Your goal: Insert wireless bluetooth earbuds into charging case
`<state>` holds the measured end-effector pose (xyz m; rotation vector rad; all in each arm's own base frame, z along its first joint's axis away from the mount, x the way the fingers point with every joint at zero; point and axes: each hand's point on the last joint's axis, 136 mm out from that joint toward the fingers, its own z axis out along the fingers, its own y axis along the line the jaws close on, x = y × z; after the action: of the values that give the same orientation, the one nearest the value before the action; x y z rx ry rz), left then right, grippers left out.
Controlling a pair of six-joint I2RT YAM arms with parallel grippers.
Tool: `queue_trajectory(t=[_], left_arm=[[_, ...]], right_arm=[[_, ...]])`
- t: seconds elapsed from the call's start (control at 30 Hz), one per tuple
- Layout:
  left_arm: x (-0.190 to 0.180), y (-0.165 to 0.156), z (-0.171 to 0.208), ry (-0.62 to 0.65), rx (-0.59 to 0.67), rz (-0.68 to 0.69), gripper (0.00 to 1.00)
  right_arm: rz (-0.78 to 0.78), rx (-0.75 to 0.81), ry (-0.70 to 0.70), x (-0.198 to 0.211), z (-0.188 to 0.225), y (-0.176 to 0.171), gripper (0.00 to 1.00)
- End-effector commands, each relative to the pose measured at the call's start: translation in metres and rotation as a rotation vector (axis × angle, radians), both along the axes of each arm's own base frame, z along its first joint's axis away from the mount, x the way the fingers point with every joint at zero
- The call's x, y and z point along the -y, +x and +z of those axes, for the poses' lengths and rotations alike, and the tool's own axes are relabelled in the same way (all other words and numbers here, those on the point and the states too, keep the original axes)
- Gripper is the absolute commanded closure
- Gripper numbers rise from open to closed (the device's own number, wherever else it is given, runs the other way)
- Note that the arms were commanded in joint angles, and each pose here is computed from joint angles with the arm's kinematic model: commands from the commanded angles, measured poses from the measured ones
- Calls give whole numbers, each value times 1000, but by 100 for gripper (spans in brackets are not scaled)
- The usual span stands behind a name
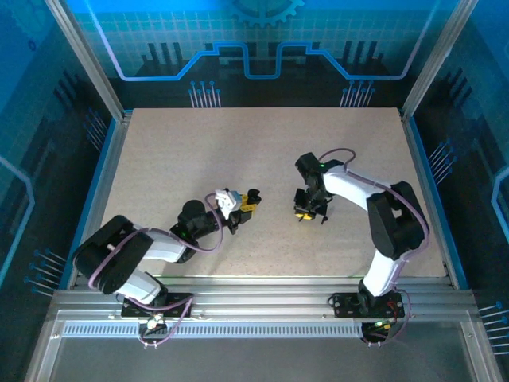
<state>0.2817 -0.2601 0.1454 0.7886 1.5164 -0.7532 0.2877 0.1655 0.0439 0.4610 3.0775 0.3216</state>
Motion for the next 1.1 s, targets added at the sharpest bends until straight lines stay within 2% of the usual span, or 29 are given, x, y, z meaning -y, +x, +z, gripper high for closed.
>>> queue_trajectory(t=[0.0, 0.2, 0.43, 0.6, 1.07], left_arm=[[15, 0, 8, -25, 66, -46, 83], [38, -3, -6, -2, 90, -97, 83], [55, 0, -4, 6, 127, -120, 83], [57, 2, 1, -1, 139, -117, 83], [61, 3, 14, -38, 141, -111, 83]], right_arm=[[21, 133, 28, -2, 21, 11, 85], [119, 333, 93, -20, 61, 16, 85], [226, 510, 132, -42, 102, 9, 85], [245, 609, 145, -50, 125, 3, 85], [252, 698, 201, -70, 144, 1, 85]])
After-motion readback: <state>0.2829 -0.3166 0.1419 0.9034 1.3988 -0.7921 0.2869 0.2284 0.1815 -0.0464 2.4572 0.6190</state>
